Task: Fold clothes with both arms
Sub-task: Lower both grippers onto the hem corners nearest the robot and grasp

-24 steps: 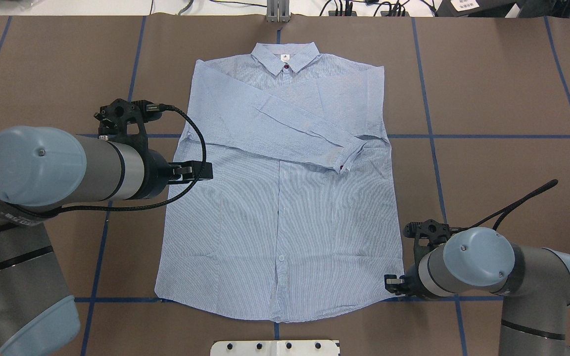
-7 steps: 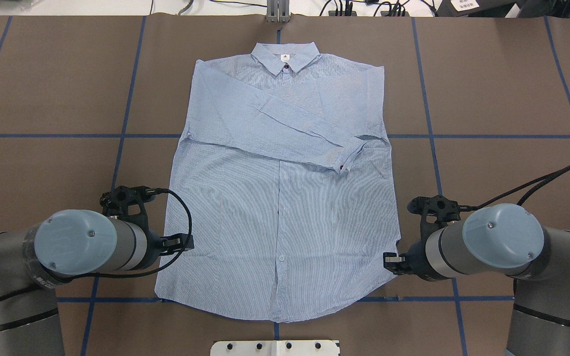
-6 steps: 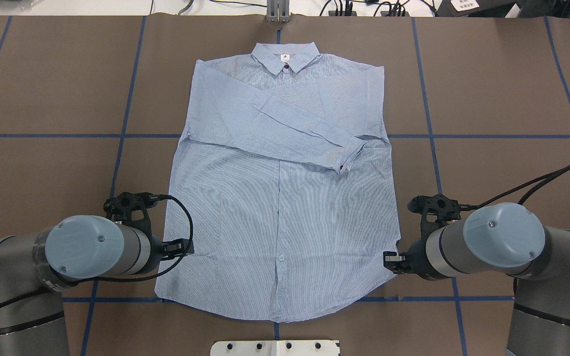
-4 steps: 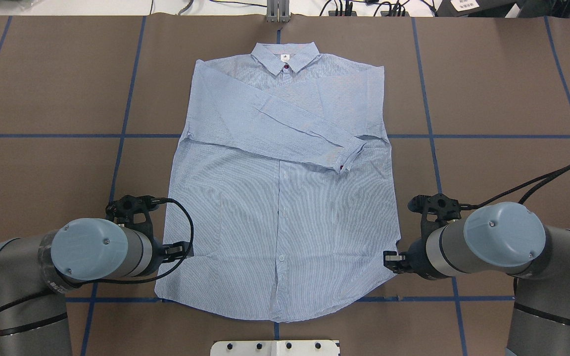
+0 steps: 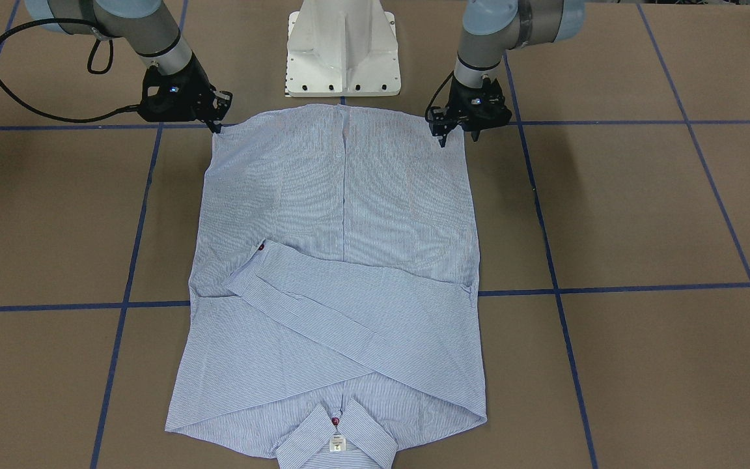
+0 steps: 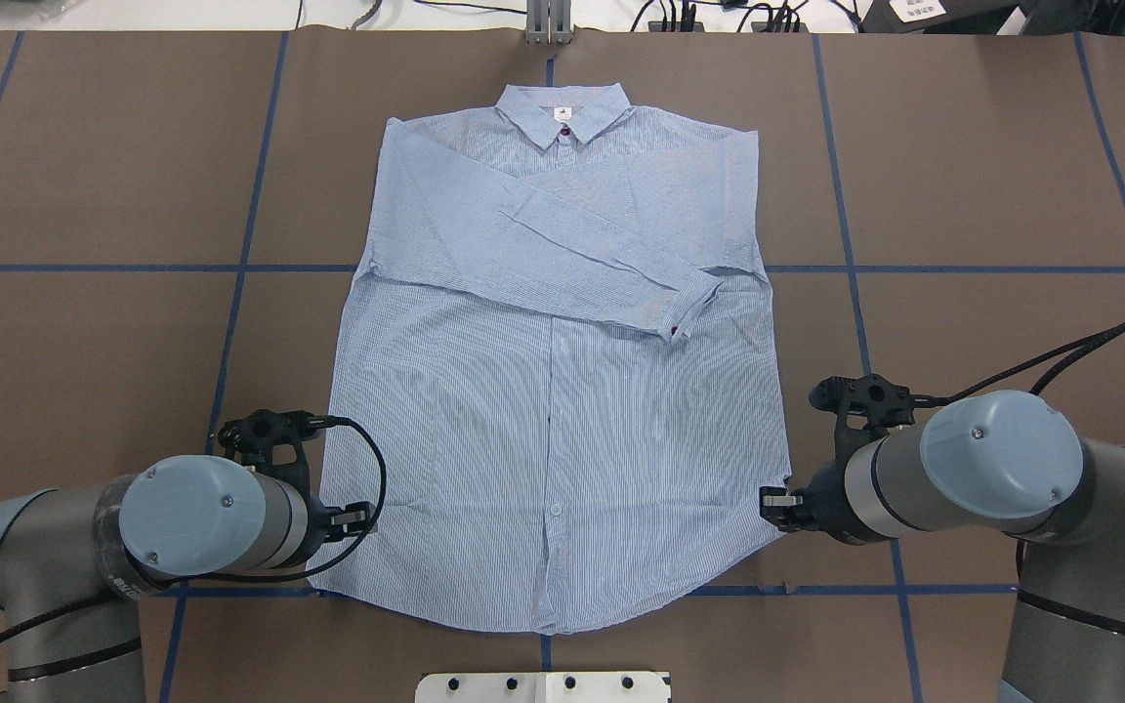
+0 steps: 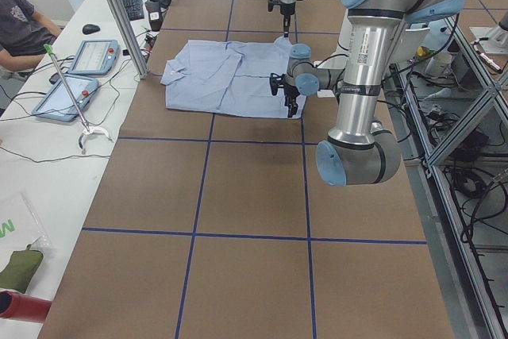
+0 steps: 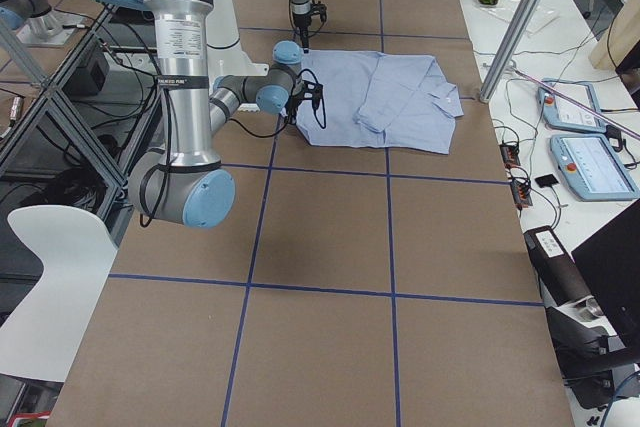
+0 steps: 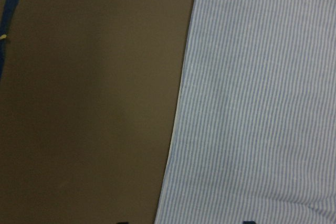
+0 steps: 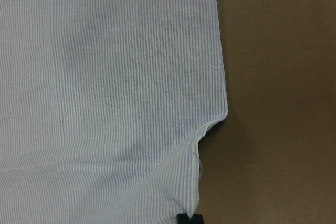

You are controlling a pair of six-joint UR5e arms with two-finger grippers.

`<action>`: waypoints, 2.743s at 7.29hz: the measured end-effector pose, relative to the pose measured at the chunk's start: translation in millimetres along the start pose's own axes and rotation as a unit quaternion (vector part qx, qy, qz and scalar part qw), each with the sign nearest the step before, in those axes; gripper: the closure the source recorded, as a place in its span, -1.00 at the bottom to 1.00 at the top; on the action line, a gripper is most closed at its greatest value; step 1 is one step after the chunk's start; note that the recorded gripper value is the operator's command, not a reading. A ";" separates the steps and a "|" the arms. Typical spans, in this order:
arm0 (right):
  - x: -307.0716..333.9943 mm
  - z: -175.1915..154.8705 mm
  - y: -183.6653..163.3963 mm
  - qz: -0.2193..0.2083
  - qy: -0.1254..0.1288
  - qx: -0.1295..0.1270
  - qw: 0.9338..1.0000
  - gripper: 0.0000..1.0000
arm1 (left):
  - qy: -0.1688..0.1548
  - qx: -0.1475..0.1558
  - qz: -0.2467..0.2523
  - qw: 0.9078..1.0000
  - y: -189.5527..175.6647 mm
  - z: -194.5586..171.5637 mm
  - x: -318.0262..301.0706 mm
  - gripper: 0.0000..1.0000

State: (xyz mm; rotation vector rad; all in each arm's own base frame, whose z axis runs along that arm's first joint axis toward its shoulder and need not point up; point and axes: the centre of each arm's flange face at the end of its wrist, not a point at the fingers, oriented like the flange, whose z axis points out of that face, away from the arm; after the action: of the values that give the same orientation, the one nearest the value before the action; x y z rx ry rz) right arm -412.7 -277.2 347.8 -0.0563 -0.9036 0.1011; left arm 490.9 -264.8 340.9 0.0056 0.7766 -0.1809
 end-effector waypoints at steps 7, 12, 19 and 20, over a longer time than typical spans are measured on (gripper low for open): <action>-1.5 -3.2 -4.3 0.002 -0.003 0.004 1.000 1.00 | -0.010 -0.007 0.006 1.000 9.7 8.4 -4.9 -0.19; -1.2 -4.0 -5.5 0.003 -0.003 0.005 1.000 1.00 | -0.016 -0.010 0.007 1.000 12.2 11.0 -12.0 -0.11; -0.2 -6.7 -9.4 0.006 -0.004 0.008 1.000 1.00 | -0.012 -0.018 0.013 1.000 21.9 10.1 -8.6 0.04; -0.1 -6.8 -9.6 0.006 -0.004 0.009 1.000 1.00 | -0.012 -0.019 0.014 1.000 22.6 10.3 -8.5 0.10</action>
State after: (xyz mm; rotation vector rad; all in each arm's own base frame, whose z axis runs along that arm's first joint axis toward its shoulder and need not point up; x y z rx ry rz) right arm -406.8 -286.9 344.4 -0.0452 -0.9108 0.1204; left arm 495.9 -242.0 352.8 -0.0225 0.7548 -0.1400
